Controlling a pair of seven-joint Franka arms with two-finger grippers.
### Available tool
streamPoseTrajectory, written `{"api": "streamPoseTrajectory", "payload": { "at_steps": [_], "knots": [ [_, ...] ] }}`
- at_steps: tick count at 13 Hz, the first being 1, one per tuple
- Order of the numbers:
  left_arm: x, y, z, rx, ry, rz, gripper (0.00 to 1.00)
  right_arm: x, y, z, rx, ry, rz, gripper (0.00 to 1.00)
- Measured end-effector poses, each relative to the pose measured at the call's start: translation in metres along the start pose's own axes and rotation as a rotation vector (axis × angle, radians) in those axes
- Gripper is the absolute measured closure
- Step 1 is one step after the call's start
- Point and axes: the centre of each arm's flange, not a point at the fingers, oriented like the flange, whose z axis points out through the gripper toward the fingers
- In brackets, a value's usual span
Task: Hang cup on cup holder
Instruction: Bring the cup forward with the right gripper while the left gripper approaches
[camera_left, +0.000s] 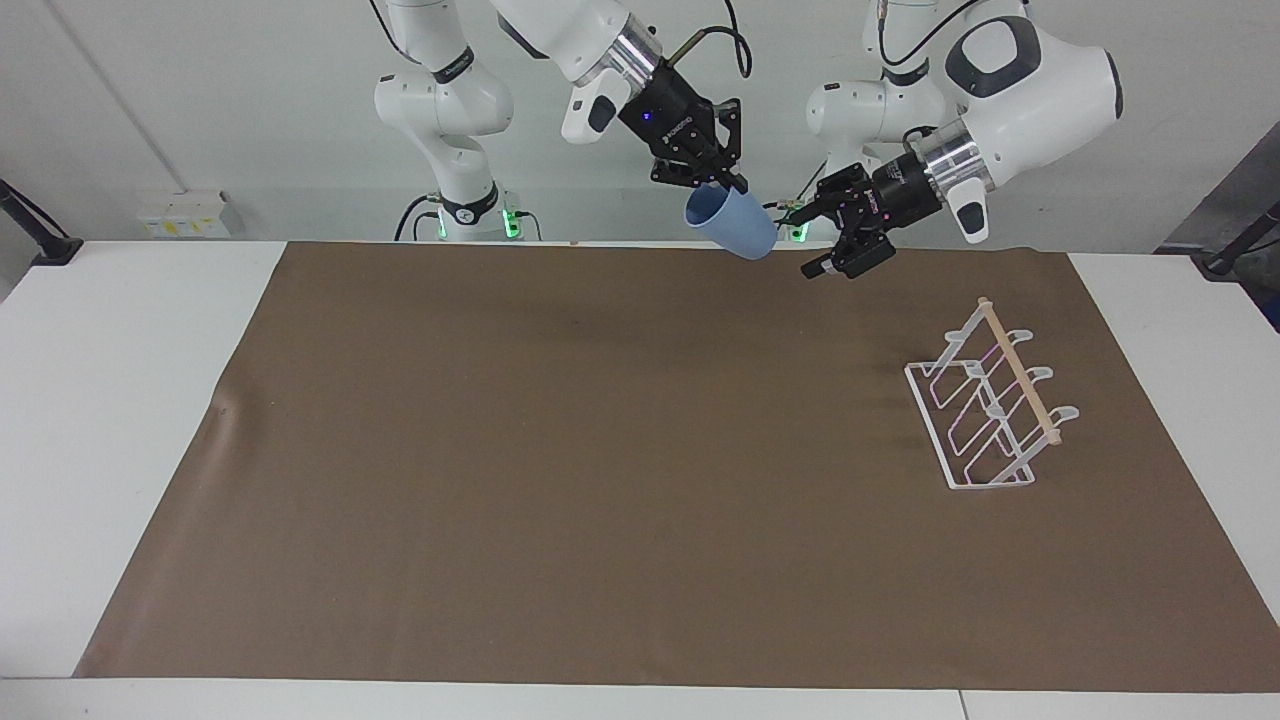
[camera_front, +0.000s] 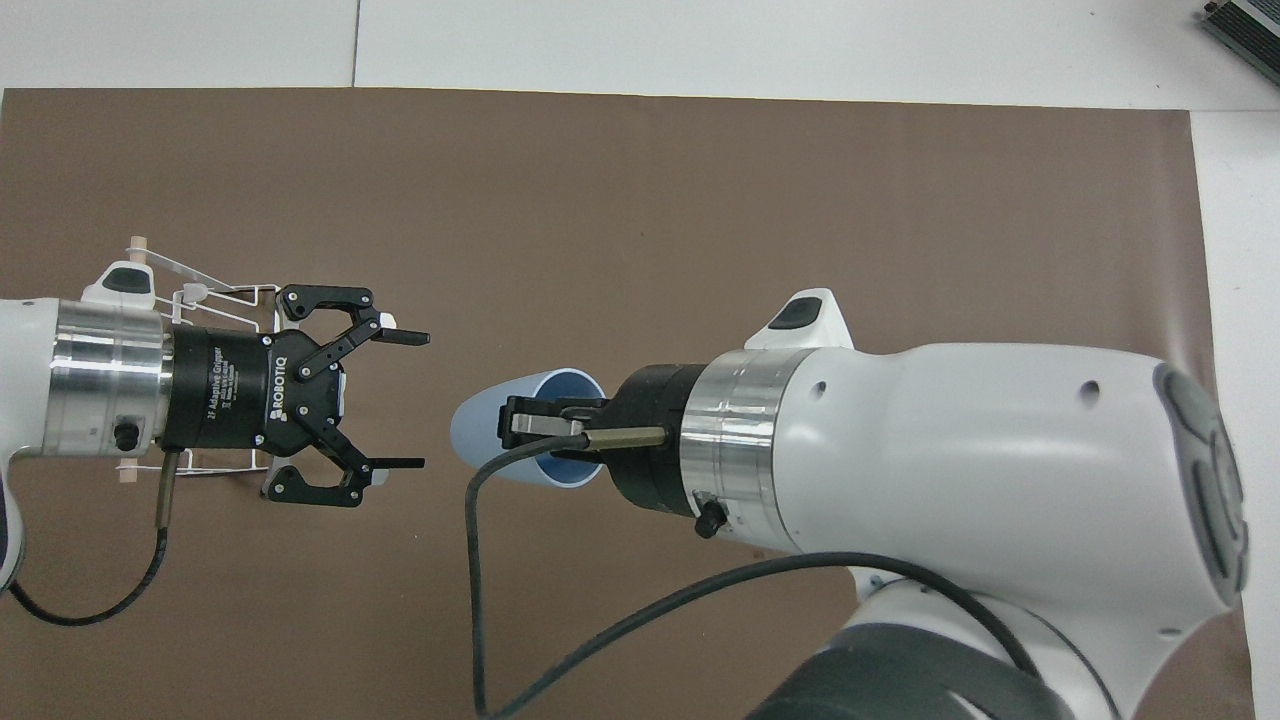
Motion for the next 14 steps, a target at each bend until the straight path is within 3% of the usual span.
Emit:
{"api": "streamPoseTrajectory", "payload": {
  "at_steps": [14],
  "knots": [
    [-0.044,-0.021,0.049,0.067,0.021,-0.020,0.00,0.000,0.000,0.000,0.000,0.000,0.000,0.95]
  ]
}}
